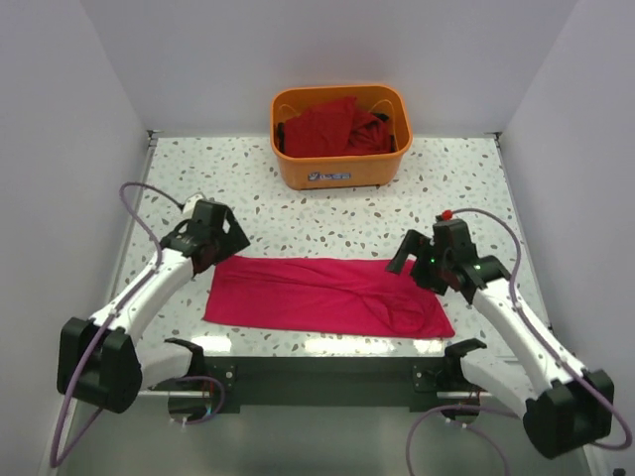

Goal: Fold and stack the t-shirts
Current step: Fold the tshirt

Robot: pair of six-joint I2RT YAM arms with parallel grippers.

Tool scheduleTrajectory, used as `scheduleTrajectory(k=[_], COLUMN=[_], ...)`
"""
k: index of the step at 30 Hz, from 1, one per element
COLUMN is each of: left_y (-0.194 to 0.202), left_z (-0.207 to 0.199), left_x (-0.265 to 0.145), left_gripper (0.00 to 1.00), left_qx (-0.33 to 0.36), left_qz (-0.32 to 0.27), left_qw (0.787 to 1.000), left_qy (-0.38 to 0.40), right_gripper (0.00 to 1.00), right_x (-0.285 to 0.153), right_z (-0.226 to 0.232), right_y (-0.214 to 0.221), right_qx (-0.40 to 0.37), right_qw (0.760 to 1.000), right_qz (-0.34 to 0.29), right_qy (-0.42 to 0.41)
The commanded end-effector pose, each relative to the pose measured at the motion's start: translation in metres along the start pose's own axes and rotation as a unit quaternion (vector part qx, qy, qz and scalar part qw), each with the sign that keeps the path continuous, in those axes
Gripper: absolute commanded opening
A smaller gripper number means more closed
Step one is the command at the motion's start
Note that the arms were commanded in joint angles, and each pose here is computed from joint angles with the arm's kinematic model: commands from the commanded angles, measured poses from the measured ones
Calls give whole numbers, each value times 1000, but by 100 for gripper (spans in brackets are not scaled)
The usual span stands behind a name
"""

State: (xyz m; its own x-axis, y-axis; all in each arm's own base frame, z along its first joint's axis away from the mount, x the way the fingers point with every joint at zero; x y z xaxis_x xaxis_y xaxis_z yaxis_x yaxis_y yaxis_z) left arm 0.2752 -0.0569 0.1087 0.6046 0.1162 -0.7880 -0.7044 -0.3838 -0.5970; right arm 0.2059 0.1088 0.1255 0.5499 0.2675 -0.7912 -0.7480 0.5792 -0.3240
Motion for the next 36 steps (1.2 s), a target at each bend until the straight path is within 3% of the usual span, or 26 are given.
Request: scheduleTrajectory(k=[1,4,9,13,19,23,30,36], left_y=[10,34,51,60,67,67,17,7], left_z=[-54,-54,-28,2,41,52,35,16], left_x=[15,34,46,48,39,30,-6,-7], left_gripper=[100,100,100,100,100,100,100,100], left_qx=[47,55,62,61,41,37,18,30], left_qz=[25,66,80,88,96,98,38,29], left_qw=[994,992,994,994,993,991,998,999], left_qy=[95,96,45,-12,-60,-79,-56,-6], right_gripper=[99,99,99,99,99,99,99,99], right_x=[29,51,58,36,-13,-22,-11,-3], right_z=[43,37,-3,-46,-56,-56,-6,2], right_y=[5,22,56,86,90,84,55,39], right_qx=[-55,-52,-41,-35,-29,-31,-48,-104], right_qw=[996,996,994,988,989,991,995,991], right_qz=[23,52,97,141,130,115,82,82], right_qy=[-68,-45,0,58,58,62,-2,25])
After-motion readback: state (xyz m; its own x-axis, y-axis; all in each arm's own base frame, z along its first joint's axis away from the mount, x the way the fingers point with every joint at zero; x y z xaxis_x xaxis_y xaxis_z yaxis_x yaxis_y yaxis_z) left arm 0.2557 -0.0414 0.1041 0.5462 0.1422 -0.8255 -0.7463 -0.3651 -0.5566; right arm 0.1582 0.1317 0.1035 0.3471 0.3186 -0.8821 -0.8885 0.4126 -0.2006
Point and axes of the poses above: each gripper's point midway between its finger pads, its own x axis out along the fingers, its own z axis along the line the jaws close on, y = z × x, the point moved 1 cm from there along -x, back along the fingers, and after that the axes turned 9 degrees about x, right-handed, at the moved point
